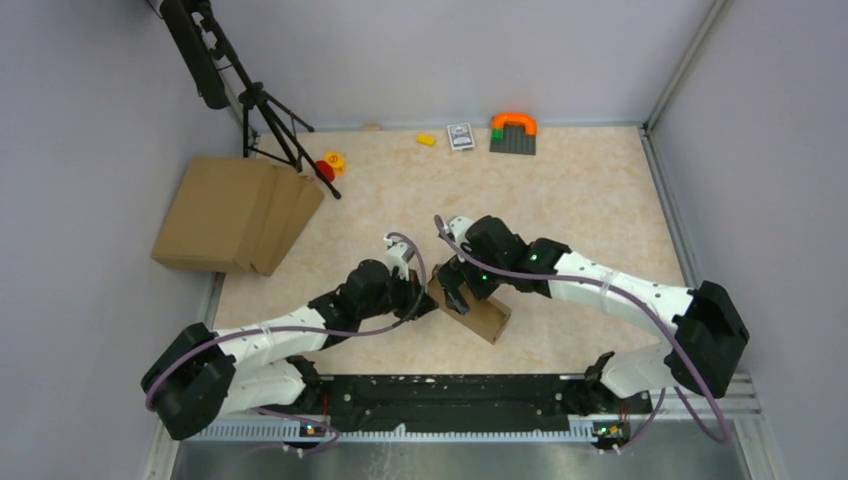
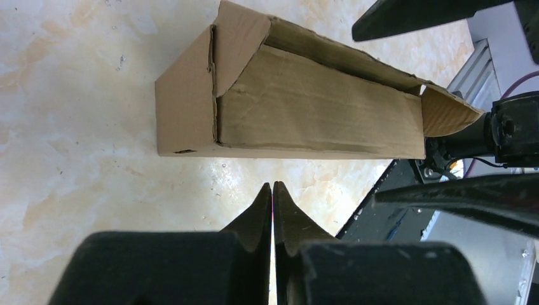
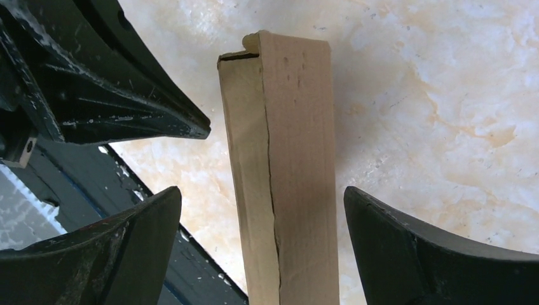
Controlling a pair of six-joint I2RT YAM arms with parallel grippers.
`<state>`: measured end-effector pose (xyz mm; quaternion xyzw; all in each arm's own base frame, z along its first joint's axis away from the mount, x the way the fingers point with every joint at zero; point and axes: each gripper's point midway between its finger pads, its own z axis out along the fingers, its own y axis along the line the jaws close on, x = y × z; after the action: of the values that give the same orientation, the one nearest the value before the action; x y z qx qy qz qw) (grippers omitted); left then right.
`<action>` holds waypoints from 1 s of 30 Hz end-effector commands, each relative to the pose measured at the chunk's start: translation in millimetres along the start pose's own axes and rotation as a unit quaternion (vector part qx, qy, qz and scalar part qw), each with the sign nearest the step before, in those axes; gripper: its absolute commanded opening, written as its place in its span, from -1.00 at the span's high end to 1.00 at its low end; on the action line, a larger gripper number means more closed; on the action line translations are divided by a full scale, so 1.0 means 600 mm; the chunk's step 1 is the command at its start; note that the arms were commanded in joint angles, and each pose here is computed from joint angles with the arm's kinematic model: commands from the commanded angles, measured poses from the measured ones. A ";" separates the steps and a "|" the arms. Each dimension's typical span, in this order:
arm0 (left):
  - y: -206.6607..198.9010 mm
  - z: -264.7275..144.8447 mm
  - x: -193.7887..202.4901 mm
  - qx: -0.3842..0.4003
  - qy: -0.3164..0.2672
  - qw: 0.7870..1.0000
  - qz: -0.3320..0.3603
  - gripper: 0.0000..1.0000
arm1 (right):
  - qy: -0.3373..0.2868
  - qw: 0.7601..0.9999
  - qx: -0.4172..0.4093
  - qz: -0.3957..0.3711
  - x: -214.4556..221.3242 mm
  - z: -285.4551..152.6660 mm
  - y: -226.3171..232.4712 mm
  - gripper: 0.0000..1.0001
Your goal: Fold the paper box
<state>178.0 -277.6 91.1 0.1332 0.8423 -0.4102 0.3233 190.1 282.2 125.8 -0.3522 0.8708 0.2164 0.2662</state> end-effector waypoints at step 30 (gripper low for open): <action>0.027 -0.096 -0.136 -0.113 -0.151 0.973 -0.133 1.00 | -0.068 0.994 0.070 -0.052 0.002 -0.018 -0.007 -0.98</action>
<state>203.1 -245.5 144.6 0.0495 0.8332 -0.3987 0.3801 187.4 265.8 107.6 -0.3648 0.8687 0.1338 0.3072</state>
